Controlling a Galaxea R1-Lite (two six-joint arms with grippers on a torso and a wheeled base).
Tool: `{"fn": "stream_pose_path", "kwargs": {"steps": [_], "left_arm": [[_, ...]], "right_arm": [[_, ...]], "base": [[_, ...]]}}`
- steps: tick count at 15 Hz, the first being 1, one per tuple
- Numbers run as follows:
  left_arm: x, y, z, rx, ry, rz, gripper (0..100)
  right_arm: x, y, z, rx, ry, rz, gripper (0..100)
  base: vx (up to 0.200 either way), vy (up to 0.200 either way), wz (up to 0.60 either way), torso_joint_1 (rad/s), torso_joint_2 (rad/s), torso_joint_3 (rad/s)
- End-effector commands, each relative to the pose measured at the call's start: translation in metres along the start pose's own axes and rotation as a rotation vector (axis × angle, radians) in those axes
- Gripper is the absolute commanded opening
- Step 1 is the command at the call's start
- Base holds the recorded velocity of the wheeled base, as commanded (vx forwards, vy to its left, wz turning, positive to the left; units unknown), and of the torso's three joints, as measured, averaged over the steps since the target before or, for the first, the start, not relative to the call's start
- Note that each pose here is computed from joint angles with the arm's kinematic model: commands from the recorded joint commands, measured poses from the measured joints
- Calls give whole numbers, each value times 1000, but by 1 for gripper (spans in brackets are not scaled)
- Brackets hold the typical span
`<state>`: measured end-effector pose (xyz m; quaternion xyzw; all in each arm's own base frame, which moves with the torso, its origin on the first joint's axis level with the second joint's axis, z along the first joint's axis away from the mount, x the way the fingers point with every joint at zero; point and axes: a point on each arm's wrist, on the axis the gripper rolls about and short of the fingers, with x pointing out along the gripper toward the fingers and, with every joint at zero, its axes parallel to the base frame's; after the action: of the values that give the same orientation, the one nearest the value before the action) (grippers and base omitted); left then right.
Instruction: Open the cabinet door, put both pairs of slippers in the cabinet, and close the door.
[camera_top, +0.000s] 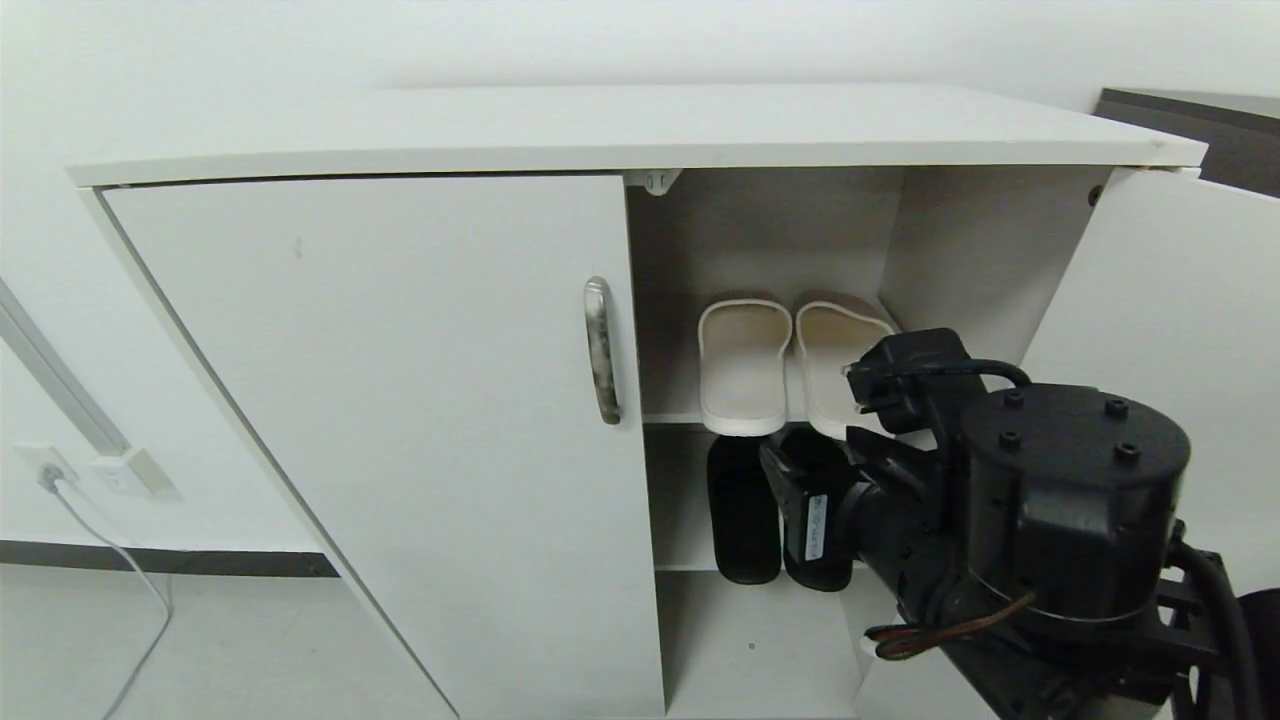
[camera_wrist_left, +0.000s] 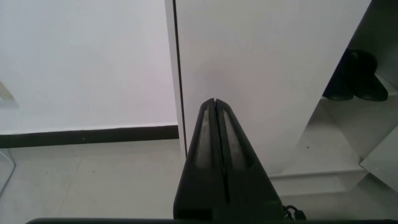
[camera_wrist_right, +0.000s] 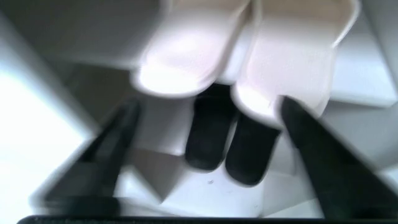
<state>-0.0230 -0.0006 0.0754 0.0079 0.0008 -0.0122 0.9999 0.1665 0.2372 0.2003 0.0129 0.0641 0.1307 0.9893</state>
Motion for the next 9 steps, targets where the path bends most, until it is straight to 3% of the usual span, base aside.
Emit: {"fn": "stream_pose_path", "kwargs": {"steps": [1,9], "left_arm": [[0,0,0,1,1,0,0],[0,0,0,0,1,0,0]], "right_arm": [[-8,-3,0,-1,-1,13,0],[-4,-2,-11,-30,30,2,0]], "base": [[0,0,0,0,0,0],[0,0,0,0,0,0]]}}
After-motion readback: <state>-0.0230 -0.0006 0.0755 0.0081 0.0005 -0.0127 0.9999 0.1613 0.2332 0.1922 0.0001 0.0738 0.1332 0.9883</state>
